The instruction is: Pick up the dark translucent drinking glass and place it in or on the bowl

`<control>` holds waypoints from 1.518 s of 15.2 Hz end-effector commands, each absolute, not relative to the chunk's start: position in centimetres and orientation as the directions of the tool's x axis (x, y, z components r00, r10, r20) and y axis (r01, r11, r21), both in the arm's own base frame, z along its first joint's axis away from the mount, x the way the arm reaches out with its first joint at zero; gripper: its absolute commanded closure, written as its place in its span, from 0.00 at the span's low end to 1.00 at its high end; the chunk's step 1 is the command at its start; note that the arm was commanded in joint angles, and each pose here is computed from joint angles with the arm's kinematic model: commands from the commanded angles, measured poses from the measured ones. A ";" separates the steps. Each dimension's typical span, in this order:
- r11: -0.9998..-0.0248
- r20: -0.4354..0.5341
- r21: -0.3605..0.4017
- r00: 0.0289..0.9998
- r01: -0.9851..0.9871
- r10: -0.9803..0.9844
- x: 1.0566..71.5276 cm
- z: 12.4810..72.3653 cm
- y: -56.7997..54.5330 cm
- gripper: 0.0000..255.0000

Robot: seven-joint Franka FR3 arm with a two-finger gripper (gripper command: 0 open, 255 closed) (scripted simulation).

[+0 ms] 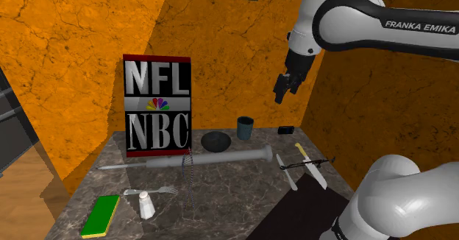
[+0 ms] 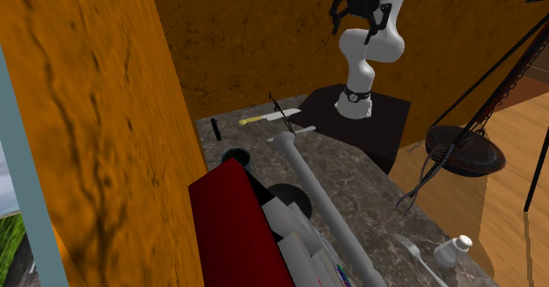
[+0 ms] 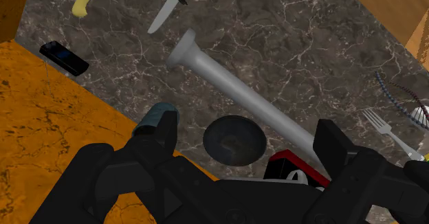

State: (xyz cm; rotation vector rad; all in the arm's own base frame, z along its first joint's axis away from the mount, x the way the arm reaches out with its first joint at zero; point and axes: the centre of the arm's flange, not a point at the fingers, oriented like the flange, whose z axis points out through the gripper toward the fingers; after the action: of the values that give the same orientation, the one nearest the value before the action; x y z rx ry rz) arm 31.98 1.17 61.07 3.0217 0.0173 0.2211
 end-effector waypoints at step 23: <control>-0.993 0.125 0.109 0.991 0.043 0.056 50.8 41.3 -9.3 0.00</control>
State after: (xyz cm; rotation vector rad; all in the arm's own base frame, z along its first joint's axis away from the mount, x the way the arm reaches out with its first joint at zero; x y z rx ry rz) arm 49.82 -8.99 42.31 3.0279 0.0720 0.1951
